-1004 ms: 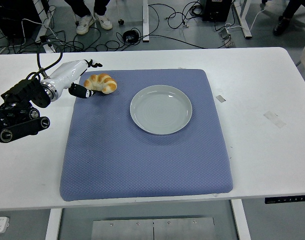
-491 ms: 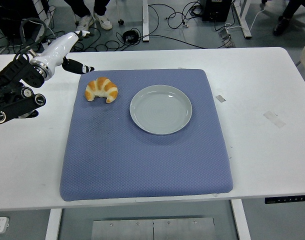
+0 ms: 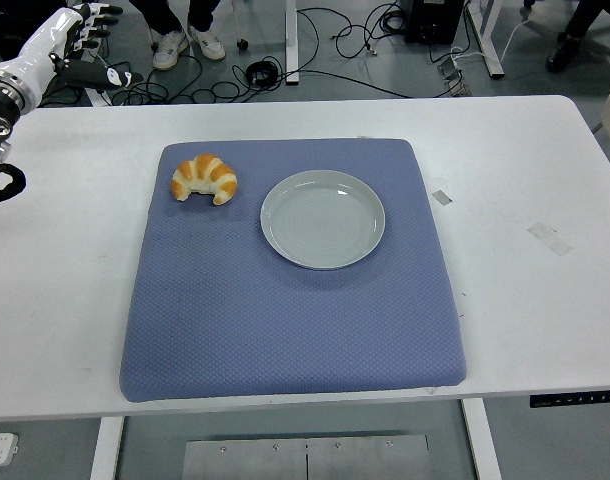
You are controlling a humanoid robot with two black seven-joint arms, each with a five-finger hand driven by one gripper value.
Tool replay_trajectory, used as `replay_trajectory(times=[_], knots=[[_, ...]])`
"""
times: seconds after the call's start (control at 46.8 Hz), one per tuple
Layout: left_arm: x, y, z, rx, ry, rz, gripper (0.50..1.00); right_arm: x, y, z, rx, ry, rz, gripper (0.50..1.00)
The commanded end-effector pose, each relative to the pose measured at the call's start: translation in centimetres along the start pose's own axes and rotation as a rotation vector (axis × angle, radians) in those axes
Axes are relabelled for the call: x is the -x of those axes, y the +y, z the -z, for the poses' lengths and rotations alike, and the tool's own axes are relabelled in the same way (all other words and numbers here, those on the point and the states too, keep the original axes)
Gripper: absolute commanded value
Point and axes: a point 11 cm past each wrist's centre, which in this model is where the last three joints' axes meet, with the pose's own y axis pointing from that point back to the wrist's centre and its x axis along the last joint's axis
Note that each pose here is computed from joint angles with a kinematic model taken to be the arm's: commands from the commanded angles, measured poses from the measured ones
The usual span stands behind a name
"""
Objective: Place the bread on the table
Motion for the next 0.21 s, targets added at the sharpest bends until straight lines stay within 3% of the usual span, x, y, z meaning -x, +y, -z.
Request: replay_trajectory(times=[0.0, 0.192], knots=[[-1.2, -0.1, 0.4, 0.006, 0.060, -0.015, 0.902, 0.0, 0.0, 0.0, 0.000, 0.000, 0.000, 1.000], [-2.7, 0.2, 1.5, 0.003, 0.094, -0.036, 0.902, 0.0, 0.0, 0.0, 0.000, 0.000, 0.000, 1.000]])
